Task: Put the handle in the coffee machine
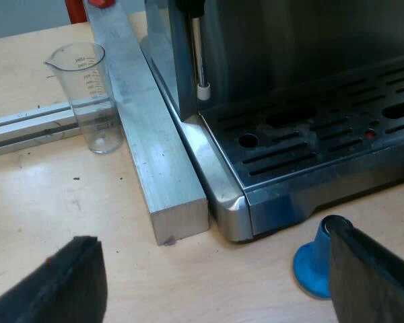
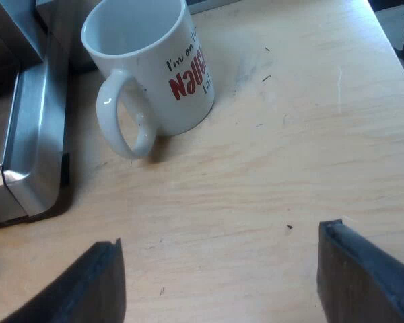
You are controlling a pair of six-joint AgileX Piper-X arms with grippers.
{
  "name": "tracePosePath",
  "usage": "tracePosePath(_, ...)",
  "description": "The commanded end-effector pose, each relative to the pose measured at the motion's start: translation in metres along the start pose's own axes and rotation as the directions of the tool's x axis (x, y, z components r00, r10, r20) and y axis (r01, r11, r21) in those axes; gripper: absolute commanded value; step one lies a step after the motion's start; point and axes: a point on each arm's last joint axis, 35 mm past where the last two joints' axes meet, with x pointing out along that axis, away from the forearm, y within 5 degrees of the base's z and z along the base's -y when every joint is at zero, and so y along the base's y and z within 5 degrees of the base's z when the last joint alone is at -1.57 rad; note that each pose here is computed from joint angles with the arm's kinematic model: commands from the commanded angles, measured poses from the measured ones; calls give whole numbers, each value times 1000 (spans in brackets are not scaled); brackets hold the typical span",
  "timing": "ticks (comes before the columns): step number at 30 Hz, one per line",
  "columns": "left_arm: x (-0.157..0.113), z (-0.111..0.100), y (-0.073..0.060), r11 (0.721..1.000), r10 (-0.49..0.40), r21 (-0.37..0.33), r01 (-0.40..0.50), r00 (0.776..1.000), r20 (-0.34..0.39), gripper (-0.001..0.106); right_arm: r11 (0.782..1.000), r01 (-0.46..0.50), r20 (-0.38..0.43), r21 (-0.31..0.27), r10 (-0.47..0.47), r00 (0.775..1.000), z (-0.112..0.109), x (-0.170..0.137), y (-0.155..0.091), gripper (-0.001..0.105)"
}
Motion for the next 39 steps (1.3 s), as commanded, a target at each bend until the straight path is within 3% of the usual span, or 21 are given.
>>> tracePosePath(1,1,2,0,1000,6,-1,-6,1000,2,69,1000,-1,5,6,1,1000,3,-2,0,62)
tracePosePath(6,1,2,0,1000,6,0,-6,1000,4,69,999,-35,10,6,35,999,3,-2,1,62)
tracePosePath(7,1,2,0,1000,6,0,-6,1000,6,69,997,-76,17,-9,76,997,4,-5,3,62)
tracePosePath(12,-5,8,-2,1000,-6,3,6,1000,23,69,997,-81,0,-5,81,997,13,-23,3,62)
tracePosePath(17,-19,18,-7,998,-63,13,63,996,57,69,980,-195,-52,-48,192,980,32,-39,6,62)
tracePosePath(22,-14,38,-12,986,-161,31,161,987,-2,69,960,-245,-124,-133,229,966,55,-50,5,62)
tracePosePath(27,-8,49,-15,973,-205,99,208,978,-37,69,946,-284,-187,-160,253,949,70,-51,4,62)
tracePosePath(28,-4,55,-16,956,-240,161,247,969,-61,69,936,-315,-213,-159,279,936,79,-47,3,62)
tracePosePath(30,0,60,-17,939,-274,194,285,958,-84,69,927,-339,-251,-160,294,922,85,-41,3,62)
tracePosePath(34,10,65,-19,913,-345,183,366,929,-136,69,904,-395,-318,-163,331,888,97,-26,5,62)
tracePosePath(37,16,65,-21,897,-380,175,407,910,-168,69,895,-414,-344,-167,341,875,101,-20,6,62)
tracePosePath(38,22,65,-23,883,-404,166,439,891,-207,69,890,-423,-356,-168,345,868,102,-17,7,62)
tracePosePath(39,26,64,-24,874,-418,162,458,879,-231,69,876,-444,-415,-186,340,844,107,-5,12,62)
